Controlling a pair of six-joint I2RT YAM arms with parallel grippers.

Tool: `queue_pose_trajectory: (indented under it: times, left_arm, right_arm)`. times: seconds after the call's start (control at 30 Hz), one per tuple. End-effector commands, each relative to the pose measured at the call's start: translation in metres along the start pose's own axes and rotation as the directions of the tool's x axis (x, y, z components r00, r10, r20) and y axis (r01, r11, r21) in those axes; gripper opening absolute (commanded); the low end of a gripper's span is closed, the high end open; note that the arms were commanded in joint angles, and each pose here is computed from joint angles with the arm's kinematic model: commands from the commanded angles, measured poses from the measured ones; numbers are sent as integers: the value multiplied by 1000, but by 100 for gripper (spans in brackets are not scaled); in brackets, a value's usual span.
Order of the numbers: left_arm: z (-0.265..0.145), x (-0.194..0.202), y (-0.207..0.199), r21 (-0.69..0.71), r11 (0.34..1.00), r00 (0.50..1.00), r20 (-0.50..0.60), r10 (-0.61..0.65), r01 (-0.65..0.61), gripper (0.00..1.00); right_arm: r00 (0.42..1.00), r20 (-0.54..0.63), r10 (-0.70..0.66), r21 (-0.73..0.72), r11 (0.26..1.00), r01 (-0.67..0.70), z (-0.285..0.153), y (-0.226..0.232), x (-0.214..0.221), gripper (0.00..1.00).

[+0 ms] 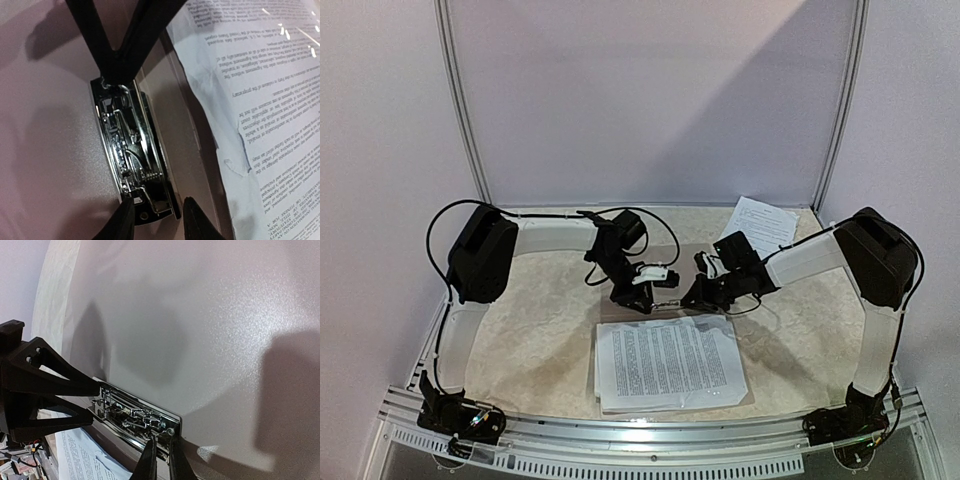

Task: Put the files into the folder
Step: Open the spring clip on the folder with some files.

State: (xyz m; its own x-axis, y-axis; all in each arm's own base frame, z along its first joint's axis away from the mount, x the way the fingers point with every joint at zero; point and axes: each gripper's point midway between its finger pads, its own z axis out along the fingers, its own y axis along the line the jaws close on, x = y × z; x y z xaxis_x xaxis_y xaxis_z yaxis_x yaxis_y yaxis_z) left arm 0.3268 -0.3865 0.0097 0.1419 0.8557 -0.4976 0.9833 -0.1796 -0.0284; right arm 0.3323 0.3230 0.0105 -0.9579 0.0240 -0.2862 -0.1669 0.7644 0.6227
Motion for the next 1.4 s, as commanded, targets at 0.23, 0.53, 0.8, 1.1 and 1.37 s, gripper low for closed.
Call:
queue_pose_trajectory:
  times: [0.23,0.53,0.8,1.1,1.37]
  left_arm:
    - [32,44,-26,78,997,989,-147,-13,25,34]
    - [29,46,-63,211,977,985,-157,75,-41,33]
    - [28,47,-67,208,978,985,-161,62,-28,34]
    - [34,47,-64,176,984,984,-176,19,13,32]
    - [46,45,-56,137,985,980,-183,-82,108,29]
  right_arm:
    - [961,-262,91,381,924,16,-1,-92,92,6]
    - [941,-314,125,397,918,11,-4,-90,131,6]
    - [950,-284,134,378,926,-18,-10,-74,136,7]
    - [948,-291,127,365,931,-13,-1,-76,136,7]
    - [933,-317,169,293,953,-73,3,-75,153,7]
